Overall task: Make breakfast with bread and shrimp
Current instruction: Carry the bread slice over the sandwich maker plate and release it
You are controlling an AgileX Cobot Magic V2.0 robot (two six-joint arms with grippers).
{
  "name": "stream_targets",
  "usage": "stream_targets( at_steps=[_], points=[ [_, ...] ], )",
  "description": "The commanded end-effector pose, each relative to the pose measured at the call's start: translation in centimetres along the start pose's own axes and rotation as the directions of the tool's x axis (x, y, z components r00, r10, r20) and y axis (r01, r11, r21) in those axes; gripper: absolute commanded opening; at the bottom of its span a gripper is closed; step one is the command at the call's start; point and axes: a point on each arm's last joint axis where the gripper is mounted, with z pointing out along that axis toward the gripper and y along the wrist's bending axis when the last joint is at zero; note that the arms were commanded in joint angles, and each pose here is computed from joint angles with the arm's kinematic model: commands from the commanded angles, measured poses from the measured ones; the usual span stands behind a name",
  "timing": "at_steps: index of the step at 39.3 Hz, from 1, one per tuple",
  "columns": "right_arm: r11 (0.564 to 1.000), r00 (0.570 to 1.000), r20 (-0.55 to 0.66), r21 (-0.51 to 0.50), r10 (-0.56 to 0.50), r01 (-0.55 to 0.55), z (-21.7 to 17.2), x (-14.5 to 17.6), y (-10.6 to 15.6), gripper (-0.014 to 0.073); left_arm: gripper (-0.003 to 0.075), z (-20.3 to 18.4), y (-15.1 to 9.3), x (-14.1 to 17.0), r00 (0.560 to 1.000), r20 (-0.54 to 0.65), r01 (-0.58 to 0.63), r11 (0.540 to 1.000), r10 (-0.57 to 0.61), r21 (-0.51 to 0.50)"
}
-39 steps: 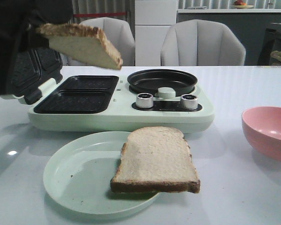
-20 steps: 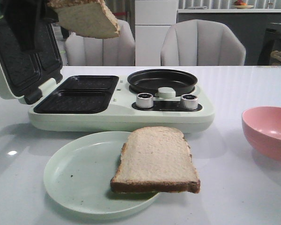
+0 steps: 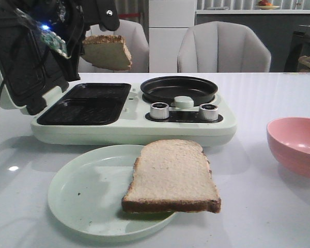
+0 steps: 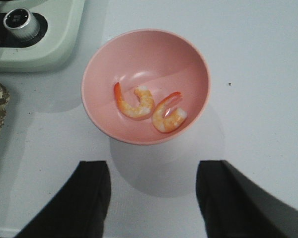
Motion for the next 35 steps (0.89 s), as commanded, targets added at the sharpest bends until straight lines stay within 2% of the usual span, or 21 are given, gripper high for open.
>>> stream_targets(
  at_steps=[1,10,26,29,35],
  points=[
    [1.000,0.995,0.096,0.003,-0.009,0.009,-0.6,-1.6,0.1,0.0497,0.0101,0.2,3.0,-0.4,1.000,0.002,0.029,0.995,-0.029,-0.101],
    [1.000,0.995,0.096,0.003,-0.009,0.009,-0.6,-1.6,0.1,0.0497,0.0101,2.9,1.9,0.3,0.999,-0.037,0.021,0.996,-0.024,-0.082],
    [1.000,0.995,0.096,0.003,-0.009,0.009,-0.6,-1.6,0.1,0.0497,0.0107,3.5,1.0,0.4,0.999,-0.033,0.013,0.999,-0.015,-0.053],
    [1.000,0.995,0.096,0.003,-0.009,0.009,-0.6,-1.6,0.1,0.0497,0.0139,3.5,1.0,0.4,0.999,-0.033,0.013,0.999,-0.015,-0.053],
    [1.000,0.995,0.096,0.003,-0.009,0.009,-0.6,-1.6,0.1,0.0497,0.0271,3.5,1.0,0.4,0.999,-0.033,0.013,0.999,-0.015,-0.053]
  ],
)
